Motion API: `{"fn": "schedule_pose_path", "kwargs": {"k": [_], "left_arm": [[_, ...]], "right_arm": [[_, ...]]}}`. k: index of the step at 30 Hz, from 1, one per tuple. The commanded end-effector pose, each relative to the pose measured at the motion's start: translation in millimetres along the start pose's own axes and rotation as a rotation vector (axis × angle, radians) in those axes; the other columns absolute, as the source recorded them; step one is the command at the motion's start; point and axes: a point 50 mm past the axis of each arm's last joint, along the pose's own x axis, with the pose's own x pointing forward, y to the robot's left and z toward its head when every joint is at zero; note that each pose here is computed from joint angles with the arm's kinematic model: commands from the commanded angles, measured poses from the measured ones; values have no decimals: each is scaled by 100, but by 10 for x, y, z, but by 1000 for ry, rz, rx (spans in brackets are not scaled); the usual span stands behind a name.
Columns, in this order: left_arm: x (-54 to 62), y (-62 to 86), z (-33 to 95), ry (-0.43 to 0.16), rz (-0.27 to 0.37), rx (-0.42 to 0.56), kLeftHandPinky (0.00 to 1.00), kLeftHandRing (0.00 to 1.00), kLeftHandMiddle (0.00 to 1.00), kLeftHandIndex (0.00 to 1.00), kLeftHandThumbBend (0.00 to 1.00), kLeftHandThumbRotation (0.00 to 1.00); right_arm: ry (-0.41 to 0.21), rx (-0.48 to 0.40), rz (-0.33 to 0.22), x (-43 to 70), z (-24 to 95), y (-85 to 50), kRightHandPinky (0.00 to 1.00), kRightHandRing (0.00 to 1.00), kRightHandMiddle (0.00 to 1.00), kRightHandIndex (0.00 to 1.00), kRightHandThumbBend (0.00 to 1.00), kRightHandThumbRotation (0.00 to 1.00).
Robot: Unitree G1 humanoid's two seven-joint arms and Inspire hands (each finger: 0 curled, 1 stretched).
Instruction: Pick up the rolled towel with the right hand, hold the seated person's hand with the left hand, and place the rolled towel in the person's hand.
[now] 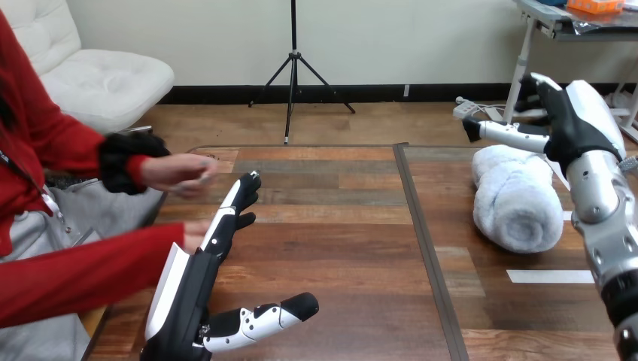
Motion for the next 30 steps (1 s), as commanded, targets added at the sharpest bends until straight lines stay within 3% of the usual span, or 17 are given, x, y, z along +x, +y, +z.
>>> {"fn": "schedule_pose_path", "kwargs": {"k": [1, 18, 24, 30], "left_arm": [[135, 38, 92, -89, 19, 9, 85, 93, 94, 95, 100, 54], [128, 35, 103, -97, 14, 13, 85, 93, 94, 95, 100, 53], [124, 26, 104, -97, 8, 4, 85, 92, 94, 95, 100, 53], [115, 13, 109, -93, -4, -15, 85, 93, 95, 95, 100, 53]], "right_arm": [[-41, -55, -82, 207, 460, -454, 39, 56, 66, 89, 100, 56], [97, -152, -16, 264, 439, -454, 33, 53, 66, 83, 100, 59], [131, -224, -6, 268, 425, -444, 35, 56, 68, 87, 100, 61], [149, -308, 13, 268, 411, -427, 44, 64, 74, 88, 100, 63]]}}
